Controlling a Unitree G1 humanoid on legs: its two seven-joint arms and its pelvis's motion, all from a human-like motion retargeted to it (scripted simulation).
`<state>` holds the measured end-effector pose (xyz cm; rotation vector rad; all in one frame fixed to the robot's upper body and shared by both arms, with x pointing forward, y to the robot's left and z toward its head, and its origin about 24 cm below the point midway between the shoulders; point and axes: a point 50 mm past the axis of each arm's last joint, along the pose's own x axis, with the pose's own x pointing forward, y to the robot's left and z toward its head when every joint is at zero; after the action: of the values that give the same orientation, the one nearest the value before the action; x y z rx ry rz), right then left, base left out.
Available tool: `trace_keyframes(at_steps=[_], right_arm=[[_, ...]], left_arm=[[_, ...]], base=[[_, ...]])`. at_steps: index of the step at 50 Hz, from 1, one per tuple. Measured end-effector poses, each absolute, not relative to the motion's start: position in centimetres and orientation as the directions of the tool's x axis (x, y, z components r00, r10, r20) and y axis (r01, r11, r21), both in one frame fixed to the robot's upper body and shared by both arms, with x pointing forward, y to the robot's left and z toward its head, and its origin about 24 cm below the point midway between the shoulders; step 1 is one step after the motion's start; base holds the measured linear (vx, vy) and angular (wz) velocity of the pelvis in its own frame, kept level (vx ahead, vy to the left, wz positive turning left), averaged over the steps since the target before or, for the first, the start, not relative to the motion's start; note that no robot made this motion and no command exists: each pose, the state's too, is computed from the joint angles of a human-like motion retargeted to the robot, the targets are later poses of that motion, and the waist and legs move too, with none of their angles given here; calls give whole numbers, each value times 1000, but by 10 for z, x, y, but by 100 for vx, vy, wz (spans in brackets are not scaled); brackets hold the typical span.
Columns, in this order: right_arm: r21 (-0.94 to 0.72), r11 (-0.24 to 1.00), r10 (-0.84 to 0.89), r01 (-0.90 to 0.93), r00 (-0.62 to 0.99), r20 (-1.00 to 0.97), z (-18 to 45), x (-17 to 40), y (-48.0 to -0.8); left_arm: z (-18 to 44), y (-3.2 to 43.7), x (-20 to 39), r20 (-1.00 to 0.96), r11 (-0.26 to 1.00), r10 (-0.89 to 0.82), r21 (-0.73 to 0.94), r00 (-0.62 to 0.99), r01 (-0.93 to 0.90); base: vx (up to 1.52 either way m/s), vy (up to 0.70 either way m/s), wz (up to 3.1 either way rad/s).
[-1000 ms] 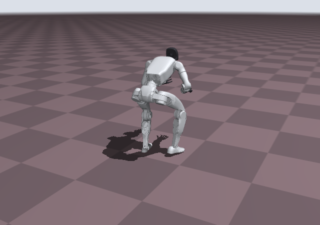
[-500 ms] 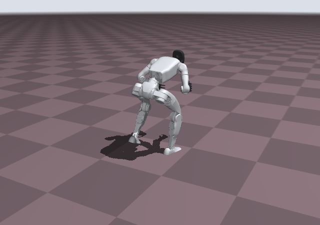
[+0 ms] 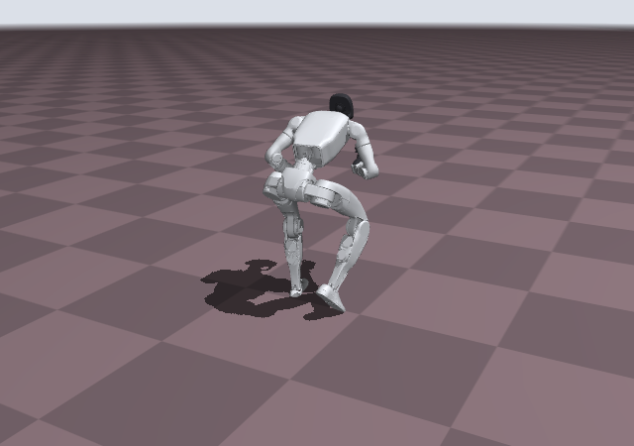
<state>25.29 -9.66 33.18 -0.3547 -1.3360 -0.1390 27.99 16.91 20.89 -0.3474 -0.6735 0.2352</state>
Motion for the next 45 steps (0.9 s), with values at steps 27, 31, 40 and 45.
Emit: trace_keyframes(at_steps=[27,31,40,45], right_arm=[[-127,961,24,245,384,923,297,270,-123],[-163,973,112,166,281,953,321,258,-98],[-275,932,290,237,-30,956,377,224,-55],[-263,941,297,214,-144,944,390,208,-48]], left_arm=[[326,123,257,942,998,46,-57,334,21],[280,164,269,864,975,135,-30,485,-219],[208,217,253,712,921,255,28,654,-389],[188,218,248,667,934,236,45,707,-354]], base=[[50,-14,31],[51,-25,-10],[46,-14,-29],[52,3,-119]])
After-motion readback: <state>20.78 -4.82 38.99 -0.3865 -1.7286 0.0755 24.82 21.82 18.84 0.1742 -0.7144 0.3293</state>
